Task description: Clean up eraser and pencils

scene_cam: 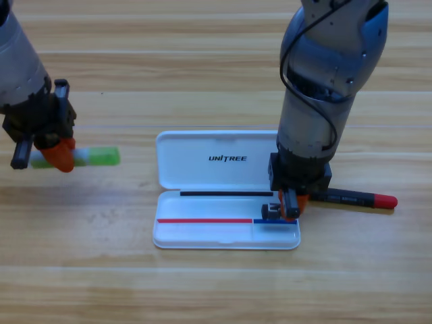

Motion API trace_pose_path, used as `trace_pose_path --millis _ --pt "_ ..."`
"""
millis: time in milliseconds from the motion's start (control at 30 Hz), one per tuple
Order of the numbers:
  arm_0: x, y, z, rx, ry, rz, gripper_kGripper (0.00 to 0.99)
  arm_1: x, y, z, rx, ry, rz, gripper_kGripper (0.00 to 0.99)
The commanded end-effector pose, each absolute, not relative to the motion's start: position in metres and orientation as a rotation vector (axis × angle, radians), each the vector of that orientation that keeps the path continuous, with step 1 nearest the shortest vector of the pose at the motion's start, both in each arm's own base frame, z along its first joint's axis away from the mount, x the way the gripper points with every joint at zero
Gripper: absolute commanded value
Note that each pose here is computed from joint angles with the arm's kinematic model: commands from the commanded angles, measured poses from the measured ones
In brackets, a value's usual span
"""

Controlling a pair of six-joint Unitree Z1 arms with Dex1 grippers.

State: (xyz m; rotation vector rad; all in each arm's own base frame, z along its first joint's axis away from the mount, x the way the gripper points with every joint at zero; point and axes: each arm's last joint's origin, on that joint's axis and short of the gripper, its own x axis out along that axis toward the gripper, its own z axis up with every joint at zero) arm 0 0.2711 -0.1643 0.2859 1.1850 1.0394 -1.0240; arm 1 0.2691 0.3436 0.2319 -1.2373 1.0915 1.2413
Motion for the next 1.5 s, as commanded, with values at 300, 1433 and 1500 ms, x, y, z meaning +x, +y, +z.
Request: trace_pose_path --millis 300,1433,1500 --pt "0.268 -0.177 0.279 1.203 1.058 -1.052 0.000 0.269 0.351 0.195 -1.258 1.184 1.280 0.331" --pt "0.273 -0.305 0.209 1.217 1.111 -1.251 0.000 0.309 0.253 0.228 -1.099 1.252 1.037 0.990" --pt "0.274 -0.309 0.202 1.214 1.121 -1.266 0.000 0.321 0.257 0.216 -1.114 1.262 1.051 0.990"
